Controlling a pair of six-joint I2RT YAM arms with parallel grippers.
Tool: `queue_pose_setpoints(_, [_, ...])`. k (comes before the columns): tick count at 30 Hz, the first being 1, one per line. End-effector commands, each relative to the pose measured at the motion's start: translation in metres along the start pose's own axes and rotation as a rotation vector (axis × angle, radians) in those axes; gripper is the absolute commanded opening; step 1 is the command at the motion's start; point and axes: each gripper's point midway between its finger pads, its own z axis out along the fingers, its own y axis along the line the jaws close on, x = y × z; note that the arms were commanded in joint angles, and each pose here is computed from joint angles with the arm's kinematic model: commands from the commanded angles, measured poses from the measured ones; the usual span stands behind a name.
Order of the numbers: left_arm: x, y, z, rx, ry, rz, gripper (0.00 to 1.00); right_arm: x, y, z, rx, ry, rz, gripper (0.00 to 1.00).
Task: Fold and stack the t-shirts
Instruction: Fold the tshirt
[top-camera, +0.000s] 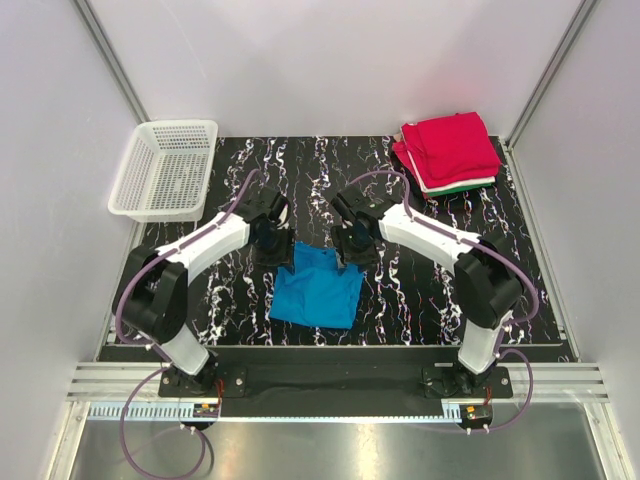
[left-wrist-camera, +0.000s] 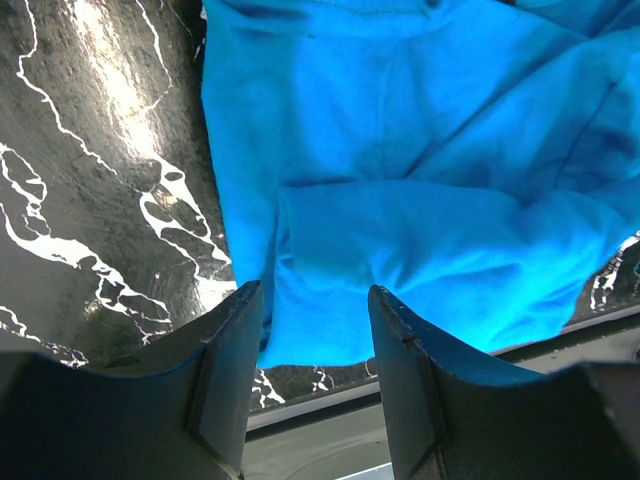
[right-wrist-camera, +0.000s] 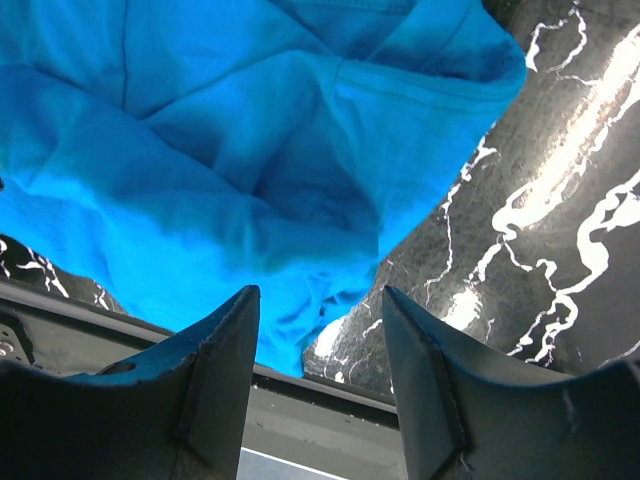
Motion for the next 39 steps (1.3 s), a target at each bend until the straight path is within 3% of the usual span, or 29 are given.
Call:
queue_pose_setpoints(1, [-0.016,-0.006,0.002,0.032,-0.034,0.029,0.5,-0.017,0.007,0.0,-0.023,-0.037,-0.015,0.59])
queue_pose_setpoints(13, [-0.021,-0.005,0.013,0.053,-0.016,0.023,0.49,-0.018,0.005,0.014,-0.015,-0.005,-0.004,0.59])
queue_pose_setpoints(29, [-0.019,-0.012,0.021,0.094,0.013,0.014,0.42,-0.02,0.007,0.022,-0.029,0.007,0.013,0.48])
queue_pose_setpoints(32, [-0.017,-0.01,0.023,0.094,0.014,0.011,0.39,-0.02,0.008,0.025,-0.034,0.01,0.016,0.41])
queue_pose_setpoints(33, [-0.017,-0.01,0.022,0.095,0.013,0.01,0.38,-0.02,0.008,0.025,-0.035,0.009,0.019,0.33])
queue_pose_setpoints(35, [-0.017,-0.01,0.025,0.093,0.014,0.008,0.33,-0.021,0.008,0.026,-0.037,0.008,0.019,0.27])
queue_pose_setpoints(36, [-0.017,-0.01,0.024,0.092,0.012,0.006,0.31,-0.021,0.008,0.027,-0.034,0.01,0.021,0.17])
queue_pose_setpoints(39, [-0.017,-0.01,0.025,0.094,0.011,0.005,0.24,-0.021,0.008,0.029,-0.033,0.013,0.021,0.0])
